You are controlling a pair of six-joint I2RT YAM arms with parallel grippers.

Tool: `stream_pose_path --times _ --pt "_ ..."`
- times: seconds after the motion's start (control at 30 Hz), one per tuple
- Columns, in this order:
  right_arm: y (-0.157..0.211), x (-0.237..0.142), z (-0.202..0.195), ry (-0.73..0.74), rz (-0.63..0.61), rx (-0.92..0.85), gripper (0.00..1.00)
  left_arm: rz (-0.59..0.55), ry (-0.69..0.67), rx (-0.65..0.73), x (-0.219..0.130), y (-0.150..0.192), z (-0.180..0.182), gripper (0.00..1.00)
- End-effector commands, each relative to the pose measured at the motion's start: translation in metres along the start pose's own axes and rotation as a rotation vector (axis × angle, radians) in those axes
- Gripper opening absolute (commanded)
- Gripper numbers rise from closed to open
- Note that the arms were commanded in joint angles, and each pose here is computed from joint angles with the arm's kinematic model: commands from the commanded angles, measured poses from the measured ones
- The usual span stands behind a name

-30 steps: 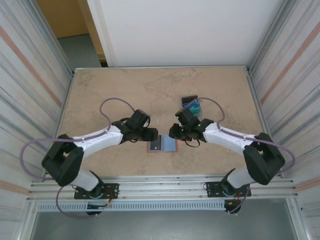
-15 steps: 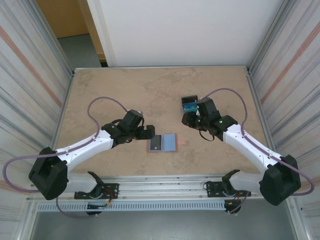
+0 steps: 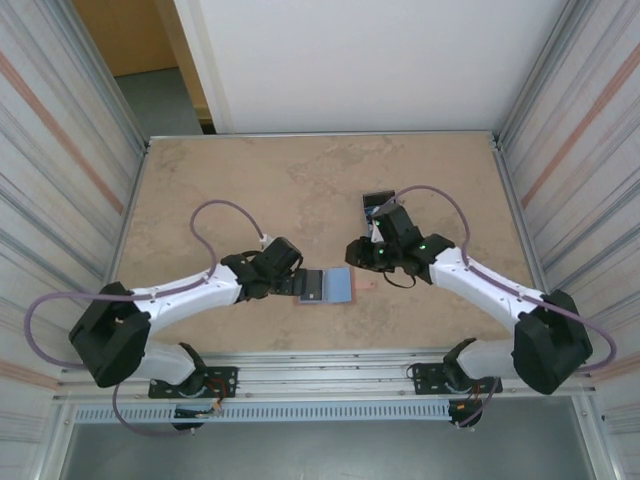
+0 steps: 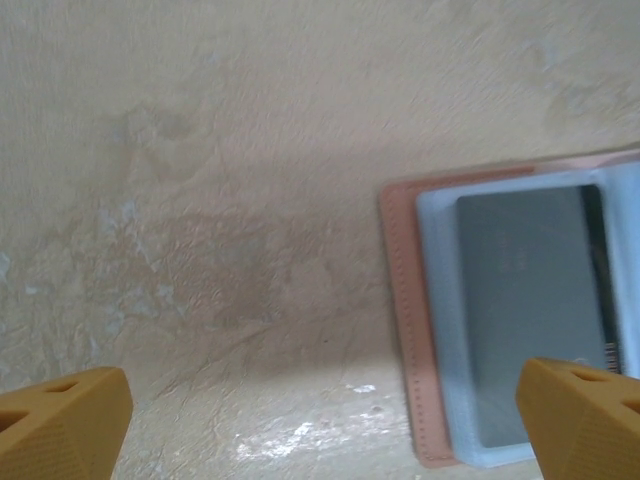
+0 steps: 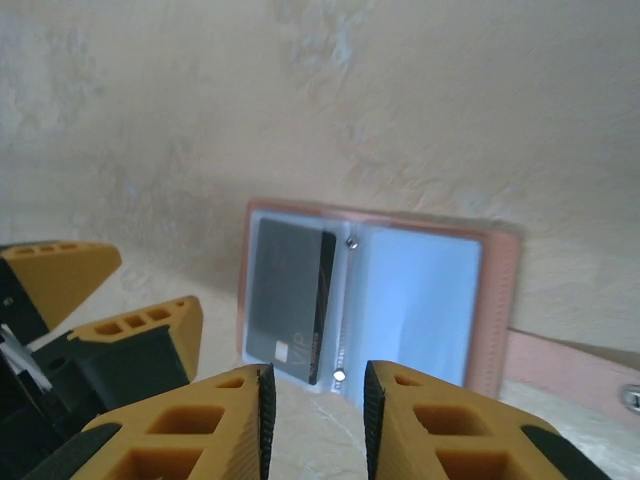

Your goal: Take the credit cards out of the card holder

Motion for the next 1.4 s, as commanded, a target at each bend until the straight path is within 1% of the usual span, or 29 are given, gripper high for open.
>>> stream_pose_path --times 0.0,0.23,0.37,0.57,1.0,1.37 --pt "-0.004 0.014 0.015 -0.076 0.027 -0.025 0.29 -0.005 -0.003 -0.009 0.007 0.003 -0.001 0.99" --pt "0.006 0.050 0.016 -0.111 0.127 0.003 0.25 0.021 0.010 0.000 0.021 0.007 -0.006 0.99" --pt "0.009 0.065 0.014 -0.124 0.155 0.020 0.23 0.046 -0.007 0.007 0.029 0.010 -0.006 0.99" --pt "0.012 0.079 0.014 -0.136 0.181 0.024 0.23 0.064 -0.029 0.004 0.030 0.013 -0.004 0.99" --pt "0.016 0.087 0.009 -0.099 0.195 0.040 0.22 0.025 0.010 -0.016 0.017 0.007 -0.004 0.99" --pt "0.019 0.087 0.007 -0.084 0.201 0.052 0.22 0.064 -0.017 -0.011 0.026 0.011 -0.001 0.99"
Point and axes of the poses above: each hand's point on the last joint's axis, 136 mm out from that joint toward the fingers, its own x axis out along the fingers, its own z axis along the line the jaws close on, y = z × x, the point moved 10 cm from there along -x, back along the fingers, and after that the axes turned 13 degrees about -x, right-handed, at the moved point
